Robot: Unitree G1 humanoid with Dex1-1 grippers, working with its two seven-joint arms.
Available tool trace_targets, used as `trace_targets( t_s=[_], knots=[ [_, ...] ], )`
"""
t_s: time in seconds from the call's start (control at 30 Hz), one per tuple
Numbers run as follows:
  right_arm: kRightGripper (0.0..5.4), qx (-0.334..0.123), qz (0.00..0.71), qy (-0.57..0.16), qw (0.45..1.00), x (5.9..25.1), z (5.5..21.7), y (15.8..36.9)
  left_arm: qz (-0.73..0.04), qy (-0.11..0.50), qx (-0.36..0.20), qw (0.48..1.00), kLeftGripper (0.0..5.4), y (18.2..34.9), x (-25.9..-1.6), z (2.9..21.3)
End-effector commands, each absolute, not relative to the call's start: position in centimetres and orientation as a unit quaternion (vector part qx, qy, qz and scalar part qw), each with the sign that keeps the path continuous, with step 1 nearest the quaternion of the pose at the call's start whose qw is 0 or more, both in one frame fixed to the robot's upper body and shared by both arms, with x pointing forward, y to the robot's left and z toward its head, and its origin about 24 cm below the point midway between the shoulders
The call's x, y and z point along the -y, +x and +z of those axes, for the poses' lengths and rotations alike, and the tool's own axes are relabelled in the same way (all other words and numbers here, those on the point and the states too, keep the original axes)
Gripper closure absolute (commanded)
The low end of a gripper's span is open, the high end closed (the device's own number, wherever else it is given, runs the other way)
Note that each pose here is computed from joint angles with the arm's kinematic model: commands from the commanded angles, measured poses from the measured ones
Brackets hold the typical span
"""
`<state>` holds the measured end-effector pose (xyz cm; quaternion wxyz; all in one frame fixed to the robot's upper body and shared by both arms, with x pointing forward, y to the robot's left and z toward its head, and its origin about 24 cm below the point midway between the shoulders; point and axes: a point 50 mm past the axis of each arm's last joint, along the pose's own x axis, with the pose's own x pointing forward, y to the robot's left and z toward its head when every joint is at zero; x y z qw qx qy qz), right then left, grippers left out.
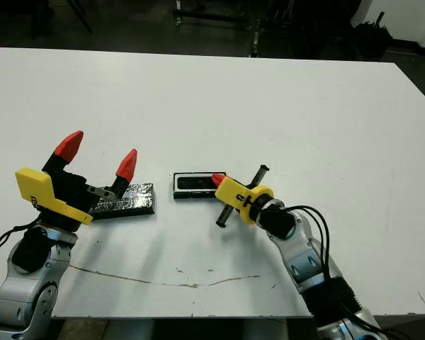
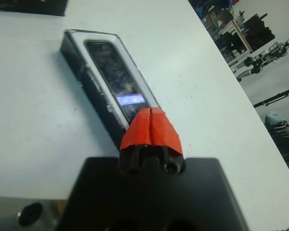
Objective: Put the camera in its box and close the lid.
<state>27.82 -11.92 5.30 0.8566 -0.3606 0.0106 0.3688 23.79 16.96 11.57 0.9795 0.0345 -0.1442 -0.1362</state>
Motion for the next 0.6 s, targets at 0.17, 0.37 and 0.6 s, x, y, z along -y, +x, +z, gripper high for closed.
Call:
trace_targets(
  t_s=[0.17,0.37,0.6],
  knots=[
    [5.39,-0.075,0.365,-0.353,0.858,14.4,3.4,26.4,-0.135,0.040,0.137,0.980,0.00,23.7,-17.0,11.4],
    [5.39,0.007,0.282,-0.327,0.902,16.9,8.3,26.4,-0.133,0.057,0.139,0.980,0.00,23.7,-17.6,11.9],
    [5.39,0.124,0.195,-0.167,0.958,20.7,14.3,23.6,-0.206,0.124,0.141,0.960,0.00,24.8,-20.0,14.1]
  ],
)
